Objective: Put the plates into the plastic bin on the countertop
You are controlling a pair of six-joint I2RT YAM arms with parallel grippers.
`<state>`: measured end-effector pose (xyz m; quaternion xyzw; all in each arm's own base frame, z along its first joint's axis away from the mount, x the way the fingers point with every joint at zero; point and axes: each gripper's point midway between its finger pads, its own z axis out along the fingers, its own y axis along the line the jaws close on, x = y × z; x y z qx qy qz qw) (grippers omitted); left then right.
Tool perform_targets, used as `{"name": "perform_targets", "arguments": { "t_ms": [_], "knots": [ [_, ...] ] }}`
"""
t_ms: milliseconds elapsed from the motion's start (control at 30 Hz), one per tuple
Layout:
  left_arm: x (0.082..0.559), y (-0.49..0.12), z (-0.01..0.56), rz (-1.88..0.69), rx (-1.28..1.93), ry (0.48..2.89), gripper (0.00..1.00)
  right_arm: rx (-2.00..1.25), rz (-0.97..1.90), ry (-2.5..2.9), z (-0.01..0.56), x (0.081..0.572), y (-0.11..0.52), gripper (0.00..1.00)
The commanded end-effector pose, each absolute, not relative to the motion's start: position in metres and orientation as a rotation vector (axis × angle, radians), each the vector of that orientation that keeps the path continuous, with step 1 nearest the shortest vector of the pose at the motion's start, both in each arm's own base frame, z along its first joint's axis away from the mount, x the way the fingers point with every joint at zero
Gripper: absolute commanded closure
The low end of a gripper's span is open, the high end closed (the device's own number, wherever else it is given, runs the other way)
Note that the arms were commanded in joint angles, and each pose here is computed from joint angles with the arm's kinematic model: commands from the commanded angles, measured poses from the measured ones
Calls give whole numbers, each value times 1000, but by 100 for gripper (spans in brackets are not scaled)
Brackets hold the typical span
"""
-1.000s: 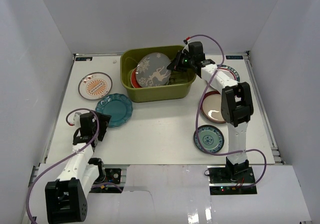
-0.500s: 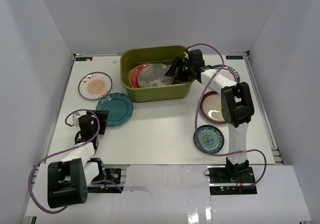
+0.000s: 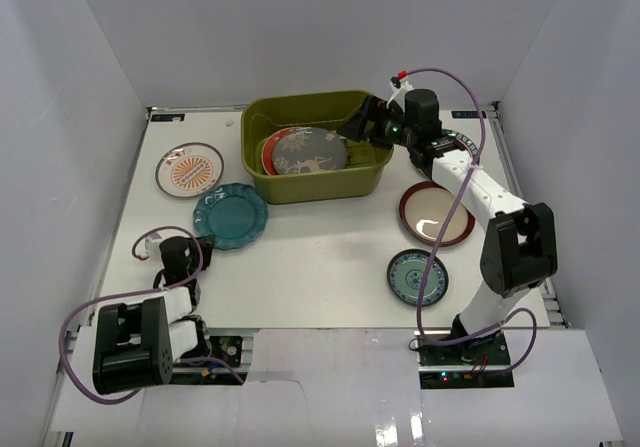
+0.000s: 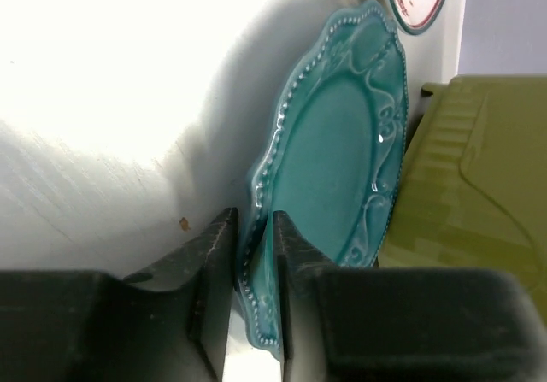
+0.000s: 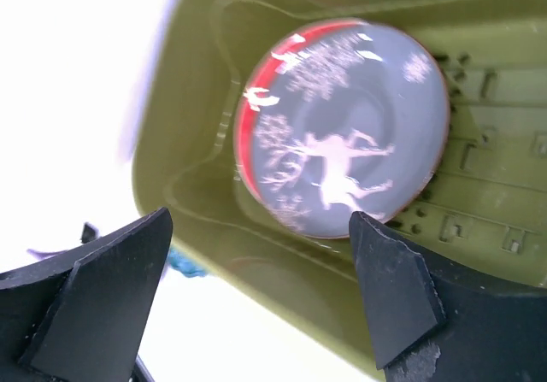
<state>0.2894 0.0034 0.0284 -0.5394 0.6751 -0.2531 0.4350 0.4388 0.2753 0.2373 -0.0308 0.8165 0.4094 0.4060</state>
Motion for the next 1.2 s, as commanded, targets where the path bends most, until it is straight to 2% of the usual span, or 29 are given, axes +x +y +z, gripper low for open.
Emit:
{"name": "perform_targets", "arguments": {
  "t_ms": [0, 67, 100, 267, 400, 567, 700, 833, 1033, 1167],
  "knots": [
    [251, 2, -8, -559, -1375, 1742, 80, -155, 1068, 1922, 281, 425, 273, 10],
    [252, 4, -3, -553, -1355, 1727, 91, -185, 1090, 1868, 303, 411, 272, 10],
    [250, 4, -3, -551, -1346, 1727, 100, -191, 1095, 1857, 305, 407, 270, 10],
    [242, -1, 3, -568, -1295, 1747, 100, -265, 1166, 1796, 329, 372, 273, 10],
    [256, -14, 46, -664, -1176, 1724, 100, -337, 1235, 1821, 310, 333, 283, 10],
    [256, -29, 69, -694, -1078, 1814, 100, -361, 1276, 1876, 286, 301, 286, 9],
    [254, -56, 101, -785, -866, 1876, 100, -385, 1263, 1913, 273, 277, 284, 10],
    [249, -79, 135, -883, -708, 1900, 100, -367, 1258, 2038, 222, 250, 272, 10],
    [240, -100, 150, -1019, -653, 1913, 100, -260, 1345, 2154, 162, 221, 266, 10],
    [228, -134, 168, -1227, -508, 1904, 100, -202, 1317, 2212, 129, 218, 262, 10]
  ]
}}
